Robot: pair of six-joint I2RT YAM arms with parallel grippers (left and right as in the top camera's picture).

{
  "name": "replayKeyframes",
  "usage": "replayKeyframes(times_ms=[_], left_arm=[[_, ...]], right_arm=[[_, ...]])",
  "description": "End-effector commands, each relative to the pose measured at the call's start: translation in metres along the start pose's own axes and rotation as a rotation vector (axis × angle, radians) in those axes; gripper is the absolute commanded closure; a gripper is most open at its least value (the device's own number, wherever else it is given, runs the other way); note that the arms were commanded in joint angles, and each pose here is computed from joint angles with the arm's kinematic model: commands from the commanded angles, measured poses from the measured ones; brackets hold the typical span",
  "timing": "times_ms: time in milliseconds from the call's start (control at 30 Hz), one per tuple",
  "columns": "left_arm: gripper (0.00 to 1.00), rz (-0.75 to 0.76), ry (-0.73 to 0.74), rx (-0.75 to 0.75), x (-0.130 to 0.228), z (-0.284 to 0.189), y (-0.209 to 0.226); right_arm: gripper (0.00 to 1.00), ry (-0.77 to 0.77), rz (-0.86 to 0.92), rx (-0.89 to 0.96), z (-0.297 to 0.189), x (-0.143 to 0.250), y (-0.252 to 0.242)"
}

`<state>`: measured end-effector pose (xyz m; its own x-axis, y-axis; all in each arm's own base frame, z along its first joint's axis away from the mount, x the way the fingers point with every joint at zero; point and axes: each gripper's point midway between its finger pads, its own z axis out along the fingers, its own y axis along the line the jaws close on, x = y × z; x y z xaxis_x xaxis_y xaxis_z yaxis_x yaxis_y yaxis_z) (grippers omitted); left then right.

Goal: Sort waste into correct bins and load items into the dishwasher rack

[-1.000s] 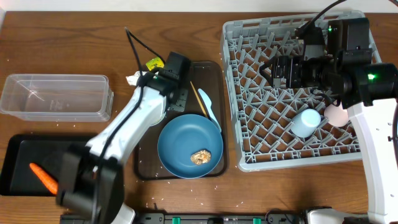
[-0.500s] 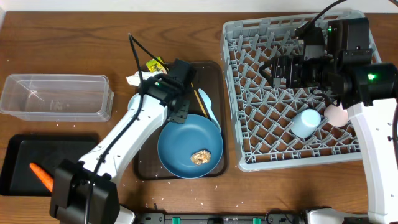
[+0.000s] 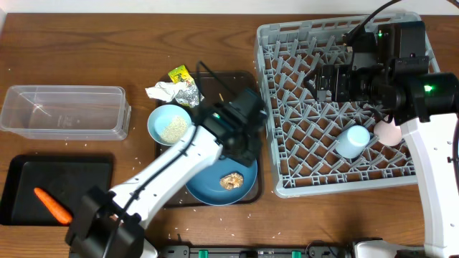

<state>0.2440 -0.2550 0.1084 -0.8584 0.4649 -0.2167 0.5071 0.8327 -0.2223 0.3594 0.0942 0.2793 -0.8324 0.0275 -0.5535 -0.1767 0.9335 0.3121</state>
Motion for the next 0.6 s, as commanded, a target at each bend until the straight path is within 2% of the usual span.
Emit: replayKeyframes(times_ms=[0,233,567], left_arm=[[0.58,-0.072,0.051,-0.019,0.009,0.018,-0.007],[0.59,-0.230,0.131,-0.047,0.015,0.058,-0.005],[0.58,-0.342,0.137,-0.064,0.016,0.071,-0.001]], right_arm=[[0.01,0.006,0.001,0.006,0.001,0.001,0.002],[0.01,0.013,0.003,0.007,0.001,0.003,0.001],[0.01,0.036,0.009,0.011,0.001,0.009,0.001]])
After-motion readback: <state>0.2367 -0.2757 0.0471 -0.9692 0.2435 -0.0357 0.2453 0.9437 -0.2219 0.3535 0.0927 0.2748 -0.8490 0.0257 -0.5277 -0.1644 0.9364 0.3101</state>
